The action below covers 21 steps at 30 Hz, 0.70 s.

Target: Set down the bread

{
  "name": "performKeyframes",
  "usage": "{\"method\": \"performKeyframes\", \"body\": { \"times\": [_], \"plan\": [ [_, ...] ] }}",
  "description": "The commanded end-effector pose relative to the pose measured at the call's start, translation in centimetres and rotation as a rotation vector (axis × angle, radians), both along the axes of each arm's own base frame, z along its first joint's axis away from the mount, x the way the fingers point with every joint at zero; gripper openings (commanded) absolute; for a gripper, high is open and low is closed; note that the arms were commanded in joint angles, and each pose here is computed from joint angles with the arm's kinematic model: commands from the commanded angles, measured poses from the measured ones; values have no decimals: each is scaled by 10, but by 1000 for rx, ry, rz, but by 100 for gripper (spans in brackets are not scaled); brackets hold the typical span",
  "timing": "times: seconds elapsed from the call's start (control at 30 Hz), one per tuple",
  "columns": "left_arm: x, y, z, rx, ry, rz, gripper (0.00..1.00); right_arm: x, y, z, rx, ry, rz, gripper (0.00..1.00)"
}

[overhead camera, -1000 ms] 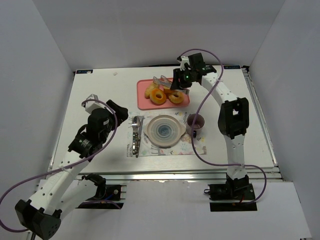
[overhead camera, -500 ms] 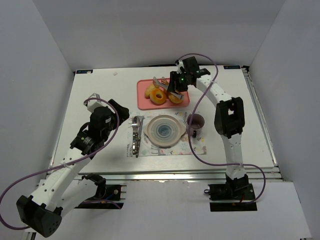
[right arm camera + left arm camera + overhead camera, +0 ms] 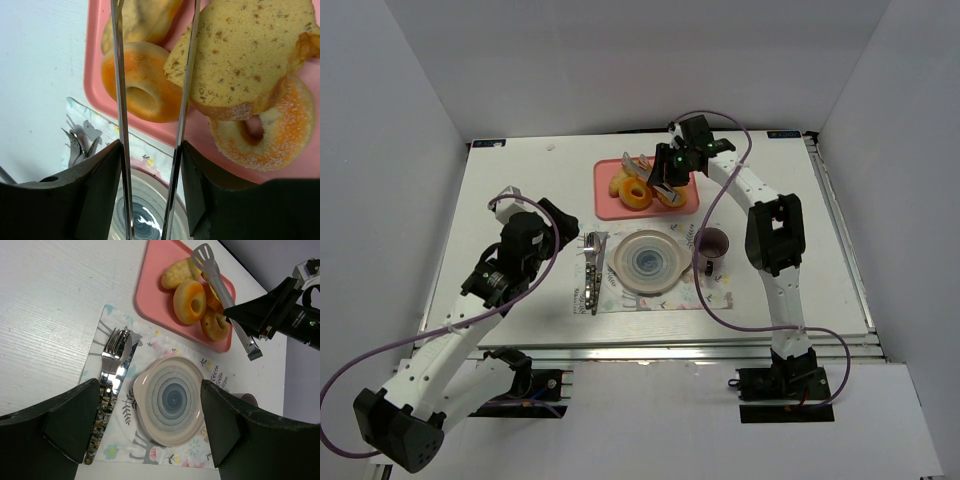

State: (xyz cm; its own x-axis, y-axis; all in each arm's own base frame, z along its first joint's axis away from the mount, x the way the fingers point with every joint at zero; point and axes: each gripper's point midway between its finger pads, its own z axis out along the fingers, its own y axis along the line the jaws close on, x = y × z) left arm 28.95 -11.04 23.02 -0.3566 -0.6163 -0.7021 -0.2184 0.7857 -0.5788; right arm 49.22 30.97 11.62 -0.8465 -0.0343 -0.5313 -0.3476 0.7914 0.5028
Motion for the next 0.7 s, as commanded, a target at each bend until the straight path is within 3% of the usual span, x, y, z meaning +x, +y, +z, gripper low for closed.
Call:
{"method": "performKeyframes", "body": {
  "times": [0.0, 0.3, 0.67],
  "plan": [
    [2, 0, 13, -16, -26, 6, 91, 2, 15, 39, 92, -44, 11, 54],
    [2, -1, 12, -11, -22, 5, 91, -4, 17, 42, 118, -9, -9, 53],
    [2, 0, 15, -15, -28, 9, 91, -7, 15, 32, 107, 10, -7, 28]
  ]
}}
